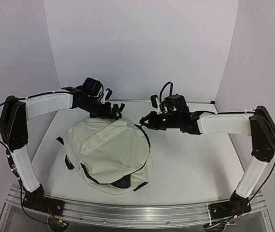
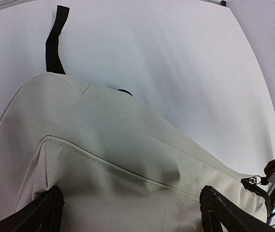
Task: Pack the student bag
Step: Zip the student bag at the center of the board.
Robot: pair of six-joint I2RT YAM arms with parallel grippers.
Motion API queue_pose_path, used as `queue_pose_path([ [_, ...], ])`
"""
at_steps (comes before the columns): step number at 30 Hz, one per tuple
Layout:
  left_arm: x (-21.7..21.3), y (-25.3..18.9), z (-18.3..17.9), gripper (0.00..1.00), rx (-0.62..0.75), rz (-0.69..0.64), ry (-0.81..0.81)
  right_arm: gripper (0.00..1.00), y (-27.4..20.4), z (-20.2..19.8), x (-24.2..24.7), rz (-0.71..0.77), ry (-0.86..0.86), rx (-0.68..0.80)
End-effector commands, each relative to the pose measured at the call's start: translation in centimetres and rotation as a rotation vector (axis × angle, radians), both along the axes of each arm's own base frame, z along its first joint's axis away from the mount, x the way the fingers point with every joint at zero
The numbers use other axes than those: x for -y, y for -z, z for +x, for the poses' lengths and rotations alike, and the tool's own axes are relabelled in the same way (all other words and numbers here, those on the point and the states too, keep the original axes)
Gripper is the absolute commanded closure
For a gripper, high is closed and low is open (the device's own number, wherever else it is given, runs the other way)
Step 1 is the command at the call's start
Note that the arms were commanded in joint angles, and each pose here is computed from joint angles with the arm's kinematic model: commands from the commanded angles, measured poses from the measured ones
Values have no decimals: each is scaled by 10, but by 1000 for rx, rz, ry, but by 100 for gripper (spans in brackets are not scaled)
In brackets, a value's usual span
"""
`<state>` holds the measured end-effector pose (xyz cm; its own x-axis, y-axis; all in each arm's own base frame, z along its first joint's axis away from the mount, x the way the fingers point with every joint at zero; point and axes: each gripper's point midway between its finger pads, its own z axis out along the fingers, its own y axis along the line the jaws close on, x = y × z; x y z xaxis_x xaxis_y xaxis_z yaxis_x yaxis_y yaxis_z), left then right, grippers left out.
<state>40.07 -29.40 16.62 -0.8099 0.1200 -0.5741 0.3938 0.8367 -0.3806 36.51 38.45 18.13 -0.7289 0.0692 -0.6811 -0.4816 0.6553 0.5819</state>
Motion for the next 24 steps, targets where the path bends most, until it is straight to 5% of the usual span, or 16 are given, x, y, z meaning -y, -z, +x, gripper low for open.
queue_pose_path([
  [1,-22,36,4,1,-62,99,-80,100,-55,-16,5,114,16,60],
  [24,-36,56,36,0,-31,195,-222,100,-36,-134,-16,130,-54,-165],
])
